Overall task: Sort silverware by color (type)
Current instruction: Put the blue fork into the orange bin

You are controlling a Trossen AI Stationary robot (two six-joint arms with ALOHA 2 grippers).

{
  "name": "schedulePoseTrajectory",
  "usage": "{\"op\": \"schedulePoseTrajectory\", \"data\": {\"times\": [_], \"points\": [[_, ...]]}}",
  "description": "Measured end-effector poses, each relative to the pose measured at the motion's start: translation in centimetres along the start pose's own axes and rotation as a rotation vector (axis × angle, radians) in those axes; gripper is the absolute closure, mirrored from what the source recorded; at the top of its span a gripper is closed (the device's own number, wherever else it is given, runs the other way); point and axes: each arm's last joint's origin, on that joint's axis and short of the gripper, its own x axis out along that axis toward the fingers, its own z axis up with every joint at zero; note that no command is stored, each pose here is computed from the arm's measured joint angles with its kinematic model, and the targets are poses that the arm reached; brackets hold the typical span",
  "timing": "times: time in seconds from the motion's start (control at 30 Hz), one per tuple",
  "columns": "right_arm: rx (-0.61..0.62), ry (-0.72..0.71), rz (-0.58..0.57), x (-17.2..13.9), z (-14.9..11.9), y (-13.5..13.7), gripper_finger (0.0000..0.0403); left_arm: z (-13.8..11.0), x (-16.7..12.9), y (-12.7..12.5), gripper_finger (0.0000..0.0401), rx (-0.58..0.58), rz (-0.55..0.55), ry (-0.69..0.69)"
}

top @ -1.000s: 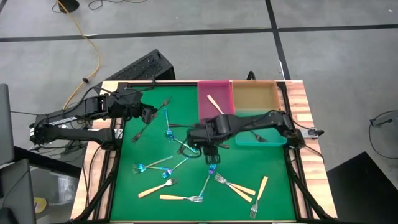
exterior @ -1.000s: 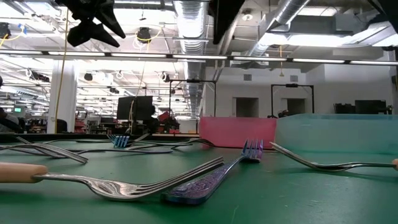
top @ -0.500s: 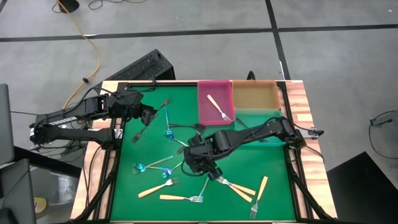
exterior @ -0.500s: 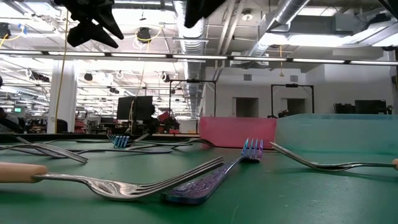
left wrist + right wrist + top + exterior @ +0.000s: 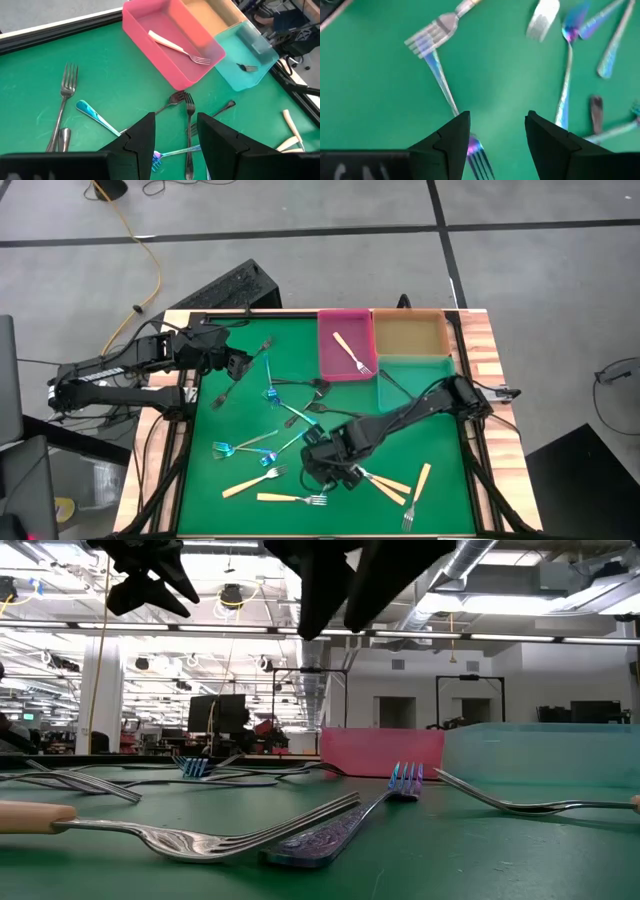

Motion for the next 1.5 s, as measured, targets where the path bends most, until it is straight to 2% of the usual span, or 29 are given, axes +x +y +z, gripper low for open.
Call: {"op": "schedulePoseTrajectory", "data": {"times": [0.17,0.47,0.73,1.07,1.33,1.5], "points": [[-0.040,-0.003,0.012,1.5,-0.1,1.5,0.0194,0.0,0.0,0.0,0.0272,-0.003,0.001,0.001],[-0.097,0.017,0.021,4.1,-1.7,2.2,0.0203,0.0,0.0,0.0,0.0272,-0.011,0.002,0.002],[-0.104,0.002,0.066,5.3,-2.6,2.2,0.0223,0.0,0.0,0.0,0.0272,-0.026,0.002,0.003],[-0.115,-0.017,0.055,5.7,-2.7,2.0,0.0228,0.0,0.0,0.0,0.0272,-0.025,0.003,0.003],[-0.129,0.045,0.072,8.4,-3.3,2.2,0.0228,0.0,0.0,0.0,0.0272,-0.025,0.004,0.005],[-0.134,0.078,0.075,8.6,-3.6,2.4,0.0227,-0.1,0.0,0.1,0.0272,-0.024,0.007,0.008]]}}
